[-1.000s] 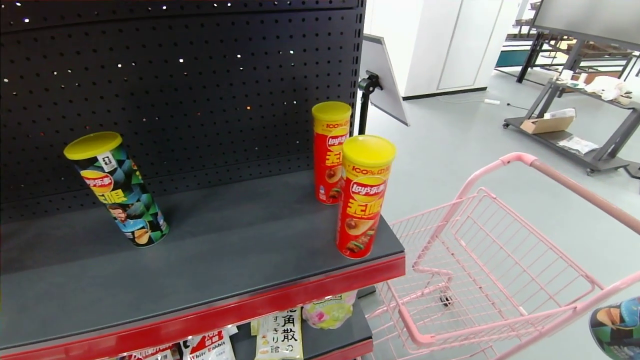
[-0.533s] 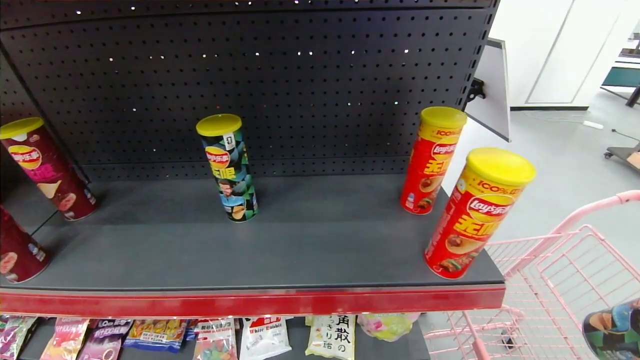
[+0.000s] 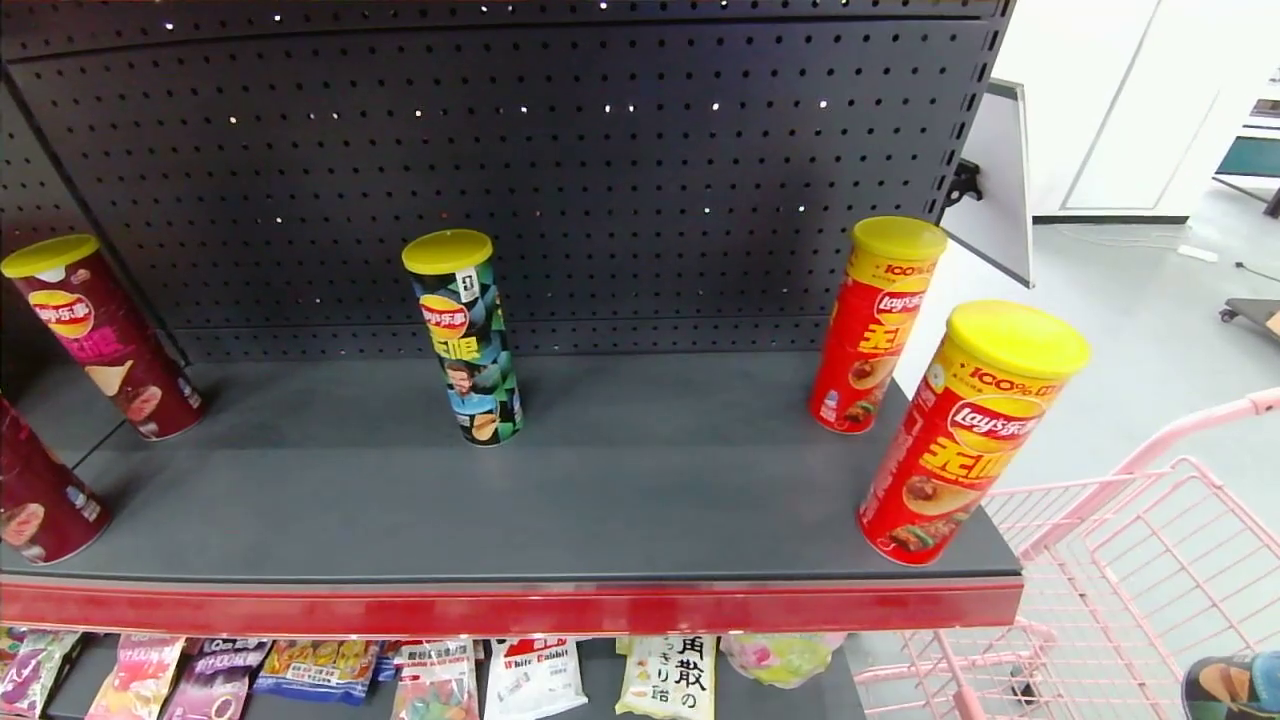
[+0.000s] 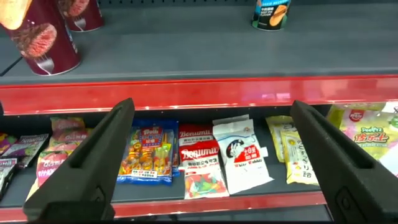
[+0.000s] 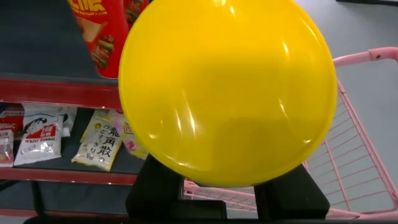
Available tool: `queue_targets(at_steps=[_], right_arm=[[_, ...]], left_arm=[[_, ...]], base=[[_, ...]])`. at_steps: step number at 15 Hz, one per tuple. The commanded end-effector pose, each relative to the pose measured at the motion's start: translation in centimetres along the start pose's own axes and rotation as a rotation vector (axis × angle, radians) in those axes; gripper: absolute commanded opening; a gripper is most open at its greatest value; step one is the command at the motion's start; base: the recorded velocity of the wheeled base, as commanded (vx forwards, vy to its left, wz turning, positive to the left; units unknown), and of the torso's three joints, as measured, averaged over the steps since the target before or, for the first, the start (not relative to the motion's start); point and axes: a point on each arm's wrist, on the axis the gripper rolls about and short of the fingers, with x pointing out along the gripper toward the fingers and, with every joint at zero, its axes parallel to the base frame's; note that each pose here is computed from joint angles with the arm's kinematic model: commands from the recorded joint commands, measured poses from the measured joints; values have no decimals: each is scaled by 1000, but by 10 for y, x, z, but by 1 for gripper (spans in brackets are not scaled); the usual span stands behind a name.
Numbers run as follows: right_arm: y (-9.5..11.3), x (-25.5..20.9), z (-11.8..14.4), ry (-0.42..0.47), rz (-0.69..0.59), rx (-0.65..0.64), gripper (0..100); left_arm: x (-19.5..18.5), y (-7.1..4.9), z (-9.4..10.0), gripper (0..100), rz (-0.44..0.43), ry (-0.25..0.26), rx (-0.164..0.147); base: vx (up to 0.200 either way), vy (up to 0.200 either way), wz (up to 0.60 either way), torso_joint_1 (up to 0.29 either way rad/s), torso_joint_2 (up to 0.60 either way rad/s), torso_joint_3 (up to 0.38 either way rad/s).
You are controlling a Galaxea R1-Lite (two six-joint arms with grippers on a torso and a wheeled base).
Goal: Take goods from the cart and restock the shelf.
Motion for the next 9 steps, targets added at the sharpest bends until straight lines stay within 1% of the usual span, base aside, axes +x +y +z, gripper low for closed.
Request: queue_targets(at_steps=[1, 5, 9], right_arm=[[0, -3, -8, -12, -3, 2, 0], [2, 4, -22, 44, -8, -9, 0], [3, 6, -26, 60, -7, -10, 0]], left_arm=[[0, 0, 0, 100, 1, 0, 0], [0, 0, 0, 100, 1, 0, 0], [0, 0, 0, 100, -1, 0, 0]], base=[[0, 0, 0, 0, 0, 0], [0, 200, 0, -6, 1, 2], [0, 200, 0, 6, -1, 1]])
